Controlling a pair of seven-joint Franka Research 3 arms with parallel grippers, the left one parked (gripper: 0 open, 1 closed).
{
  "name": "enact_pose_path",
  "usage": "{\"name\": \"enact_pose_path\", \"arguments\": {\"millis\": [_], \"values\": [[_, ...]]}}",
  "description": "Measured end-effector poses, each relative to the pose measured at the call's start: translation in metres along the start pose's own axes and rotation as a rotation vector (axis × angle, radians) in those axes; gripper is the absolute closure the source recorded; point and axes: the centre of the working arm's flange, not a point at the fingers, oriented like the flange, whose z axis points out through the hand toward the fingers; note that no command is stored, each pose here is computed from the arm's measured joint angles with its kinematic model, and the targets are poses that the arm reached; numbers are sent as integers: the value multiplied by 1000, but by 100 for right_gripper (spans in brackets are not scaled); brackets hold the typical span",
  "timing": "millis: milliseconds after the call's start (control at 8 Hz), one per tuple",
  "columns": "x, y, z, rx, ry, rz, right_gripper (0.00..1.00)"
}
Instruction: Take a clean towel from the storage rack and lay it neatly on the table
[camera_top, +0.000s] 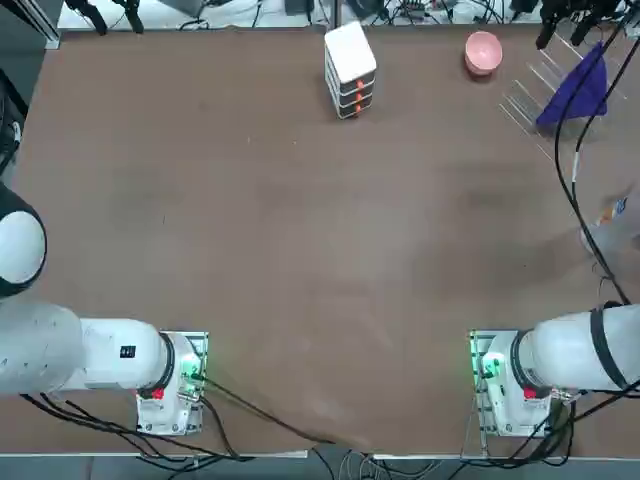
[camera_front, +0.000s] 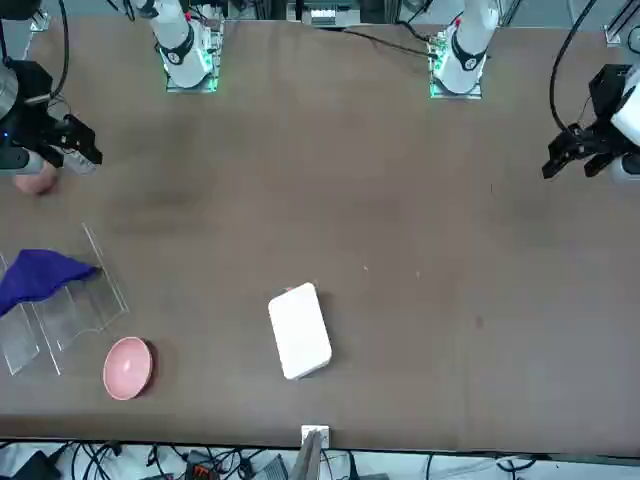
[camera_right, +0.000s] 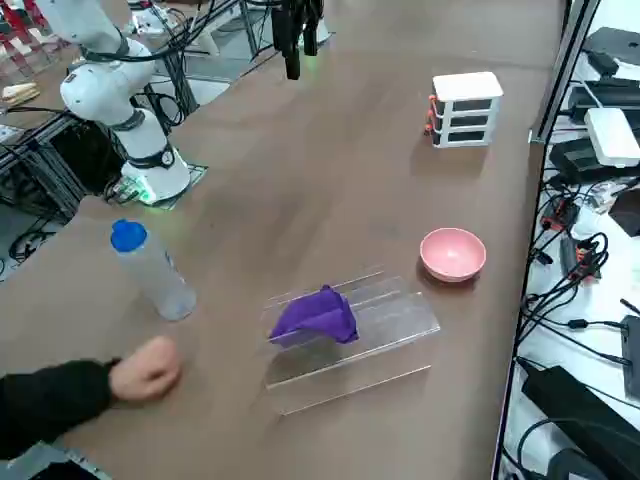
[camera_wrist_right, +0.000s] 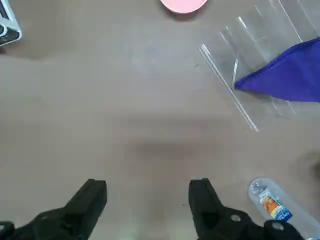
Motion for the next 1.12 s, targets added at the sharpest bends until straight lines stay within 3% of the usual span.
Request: {"name": "enact_pose_path", "arguments": {"millis": [1125], "values": [[9, 0, 18, 0, -34, 0, 0]]}}
